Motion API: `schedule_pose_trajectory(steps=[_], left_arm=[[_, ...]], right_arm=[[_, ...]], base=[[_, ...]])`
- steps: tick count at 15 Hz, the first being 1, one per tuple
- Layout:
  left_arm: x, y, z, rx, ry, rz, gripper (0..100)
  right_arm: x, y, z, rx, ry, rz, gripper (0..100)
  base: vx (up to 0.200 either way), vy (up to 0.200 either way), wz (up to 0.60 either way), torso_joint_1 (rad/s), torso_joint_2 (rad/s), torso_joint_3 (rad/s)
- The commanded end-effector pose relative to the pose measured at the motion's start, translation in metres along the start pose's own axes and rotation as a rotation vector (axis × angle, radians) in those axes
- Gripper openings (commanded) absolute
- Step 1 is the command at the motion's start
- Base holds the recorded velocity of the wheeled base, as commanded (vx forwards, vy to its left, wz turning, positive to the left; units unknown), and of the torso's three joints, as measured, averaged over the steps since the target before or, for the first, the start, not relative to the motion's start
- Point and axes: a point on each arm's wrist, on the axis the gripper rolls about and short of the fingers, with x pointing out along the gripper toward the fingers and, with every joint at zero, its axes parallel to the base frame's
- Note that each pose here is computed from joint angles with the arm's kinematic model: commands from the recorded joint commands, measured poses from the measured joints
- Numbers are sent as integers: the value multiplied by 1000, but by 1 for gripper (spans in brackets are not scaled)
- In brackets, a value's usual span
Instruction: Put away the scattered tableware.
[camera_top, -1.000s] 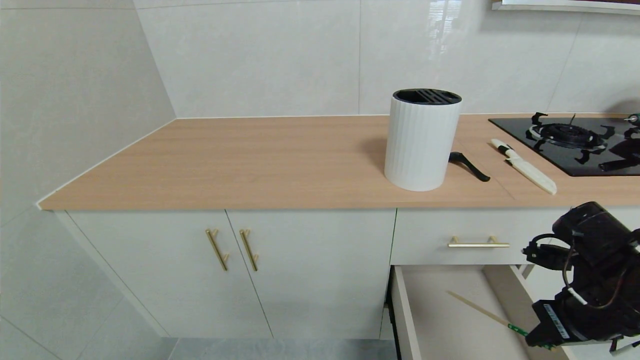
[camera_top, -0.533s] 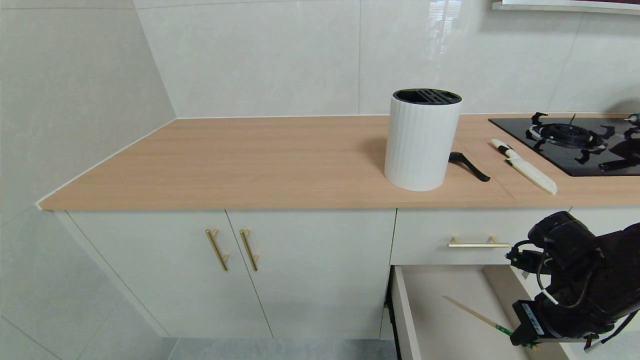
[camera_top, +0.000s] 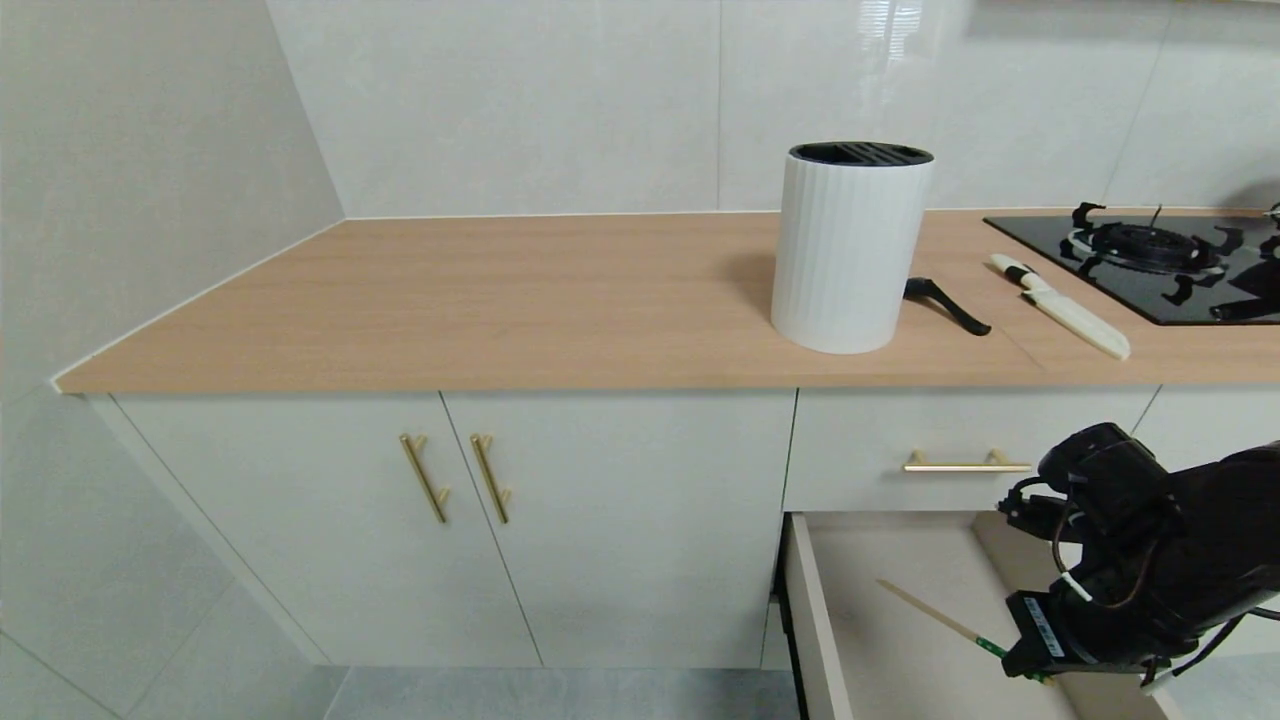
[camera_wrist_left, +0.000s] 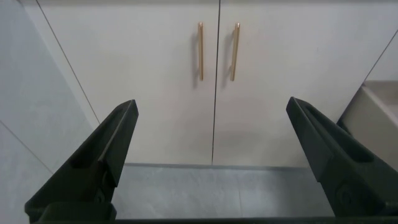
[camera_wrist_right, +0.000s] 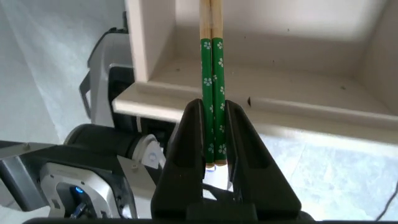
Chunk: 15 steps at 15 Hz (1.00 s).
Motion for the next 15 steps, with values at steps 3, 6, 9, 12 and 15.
schedule_pose_trajectory(steps=[3, 6, 9, 12, 15], left_arm=[[0, 0, 0, 0, 1, 1, 100], [0, 0, 0, 0, -1, 1, 100], [0, 0, 0, 0, -1, 1, 100], [0, 0, 0, 0, -1, 1, 100], [0, 0, 0, 0, -1, 1, 100]], right_arm=[[6, 0, 5, 0, -14, 4, 0], [9, 1, 8, -3, -34, 8, 0], [9, 1, 8, -6, -40, 10, 0], [8, 1, 9, -7, -53, 13, 0], [7, 4, 18, -25, -117, -2, 0]], base=[[0, 0, 0, -168, 468, 292], [0, 0, 0, -149, 468, 308], [0, 0, 0, -129, 455, 329], [0, 0, 0, -79, 408, 320], [0, 0, 0, -27, 118, 77]])
